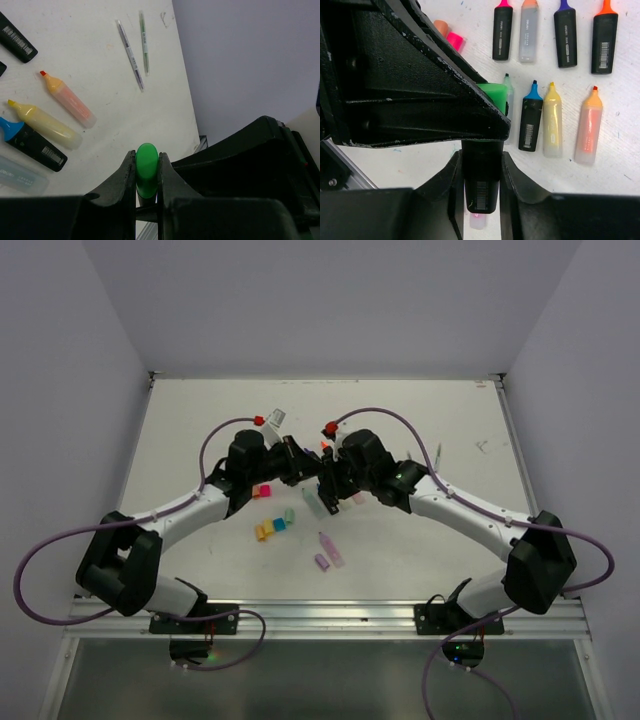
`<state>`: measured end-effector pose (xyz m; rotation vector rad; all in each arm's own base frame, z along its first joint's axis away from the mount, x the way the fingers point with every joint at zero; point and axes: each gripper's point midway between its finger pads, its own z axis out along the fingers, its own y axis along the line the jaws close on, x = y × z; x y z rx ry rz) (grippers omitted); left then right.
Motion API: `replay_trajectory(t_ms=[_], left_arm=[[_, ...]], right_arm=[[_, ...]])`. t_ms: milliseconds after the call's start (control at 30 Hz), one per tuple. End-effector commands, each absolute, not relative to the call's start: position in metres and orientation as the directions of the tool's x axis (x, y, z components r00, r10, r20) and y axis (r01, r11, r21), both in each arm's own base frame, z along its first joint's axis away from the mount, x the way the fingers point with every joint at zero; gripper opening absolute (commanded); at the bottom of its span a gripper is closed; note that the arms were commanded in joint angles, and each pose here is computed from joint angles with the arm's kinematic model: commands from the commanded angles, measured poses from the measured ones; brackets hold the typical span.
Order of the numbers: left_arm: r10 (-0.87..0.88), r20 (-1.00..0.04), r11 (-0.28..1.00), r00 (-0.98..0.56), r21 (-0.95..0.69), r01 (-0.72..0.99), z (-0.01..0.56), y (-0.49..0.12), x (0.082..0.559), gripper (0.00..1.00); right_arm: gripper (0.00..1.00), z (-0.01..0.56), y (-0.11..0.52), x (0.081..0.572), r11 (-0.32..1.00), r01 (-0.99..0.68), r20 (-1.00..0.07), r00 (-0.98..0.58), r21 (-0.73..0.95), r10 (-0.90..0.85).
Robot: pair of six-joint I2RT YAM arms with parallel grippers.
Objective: Open the pen caps
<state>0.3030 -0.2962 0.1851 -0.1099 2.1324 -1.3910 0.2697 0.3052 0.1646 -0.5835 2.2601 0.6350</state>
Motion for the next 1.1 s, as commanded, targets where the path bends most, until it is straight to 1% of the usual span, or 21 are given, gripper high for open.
replay_trajectory(t_ms=[0, 33, 100, 133, 167, 200, 233, 333, 567, 700, 833, 867, 900, 933, 967, 1000, 1067], left_arm=[[-0.445, -0.482, 0.424, -0.755, -0.856, 0.296, 0.223, -0.288, 0.318, 0.00], [-0.478, -0.520, 0.441, -0.708, -0.839, 0.318, 0.236, -0.280, 0.334, 0.00], [-0.489, -0.536, 0.459, -0.688, -0.829, 0.319, 0.244, -0.269, 0.353, 0.00], [-0.534, -0.540, 0.458, -0.650, -0.832, 0.314, 0.257, -0.249, 0.375, 0.00], [-0.561, -0.547, 0.449, -0.621, -0.831, 0.328, 0.269, -0.238, 0.386, 0.00], [-0.579, -0.551, 0.455, -0.601, -0.830, 0.323, 0.275, -0.228, 0.397, 0.00], [-0.608, -0.575, 0.481, -0.548, -0.815, 0.322, 0.290, -0.207, 0.417, 0.00], [-0.647, -0.560, 0.471, -0.517, -0.827, 0.307, 0.303, -0.182, 0.437, 0.00], [-0.645, -0.583, 0.503, -0.495, -0.811, 0.300, 0.300, -0.172, 0.443, 0.00], [-0.658, -0.605, 0.533, -0.448, -0.795, 0.291, 0.307, -0.165, 0.450, 0.00], [-0.687, -0.632, 0.604, -0.359, -0.771, 0.203, 0.310, -0.149, 0.465, 0.00], [-0.708, -0.641, 0.629, -0.296, -0.763, 0.146, 0.311, -0.137, 0.471, 0.00], [-0.702, -0.663, 0.651, -0.258, -0.745, 0.143, 0.322, -0.136, 0.471, 0.00], [-0.697, -0.674, 0.672, -0.245, -0.733, 0.103, 0.319, -0.132, 0.471, 0.00], [-0.695, -0.692, 0.695, -0.196, -0.716, 0.064, 0.322, -0.124, 0.474, 0.00], [-0.667, -0.725, 0.728, -0.172, -0.683, 0.061, 0.330, -0.126, 0.474, 0.00], [-0.638, -0.751, 0.759, -0.171, -0.651, 0.027, 0.329, -0.126, 0.475, 0.00]], right_arm=[[0.00, 0.163, 0.313, 0.264, 0.774, -0.580, -0.729, -0.640, 0.252, -0.242], [0.00, 0.156, 0.310, 0.259, 0.782, -0.580, -0.717, -0.644, 0.229, -0.268], [0.00, 0.143, 0.309, 0.247, 0.786, -0.576, -0.696, -0.659, 0.224, -0.285], [0.00, 0.140, 0.312, 0.239, 0.777, -0.589, -0.693, -0.656, 0.224, -0.298], [0.00, 0.139, 0.310, 0.236, 0.780, -0.585, -0.692, -0.658, 0.223, -0.297], [0.00, 0.129, 0.305, 0.230, 0.790, -0.572, -0.675, -0.674, 0.220, -0.300], [0.00, 0.127, 0.305, 0.227, 0.785, -0.577, -0.675, -0.673, 0.225, -0.301], [0.00, 0.123, 0.301, 0.216, 0.782, -0.572, -0.667, -0.686, 0.248, -0.291], [0.00, 0.127, 0.292, 0.211, 0.787, -0.569, -0.662, -0.688, 0.238, -0.298], [0.00, 0.121, 0.301, 0.202, 0.760, -0.586, -0.652, -0.698, 0.282, -0.296], [0.00, 0.110, 0.300, 0.198, 0.776, -0.576, -0.634, -0.706, 0.256, -0.315], [0.00, 0.109, 0.299, 0.199, 0.779, -0.576, -0.636, -0.703, 0.247, -0.318], [0.00, 0.108, 0.295, 0.200, 0.788, -0.572, -0.632, -0.703, 0.227, -0.328], [0.00, 0.109, 0.295, 0.201, 0.790, -0.570, -0.632, -0.703, 0.225, -0.326], [0.00, 0.110, 0.296, 0.200, 0.785, -0.577, -0.635, -0.698, 0.227, -0.330], [0.00, 0.109, 0.296, 0.199, 0.786, -0.577, -0.630, -0.699, 0.221, -0.337], [0.00, 0.108, 0.296, 0.200, 0.793, -0.572, -0.629, -0.700, 0.210, -0.339]])
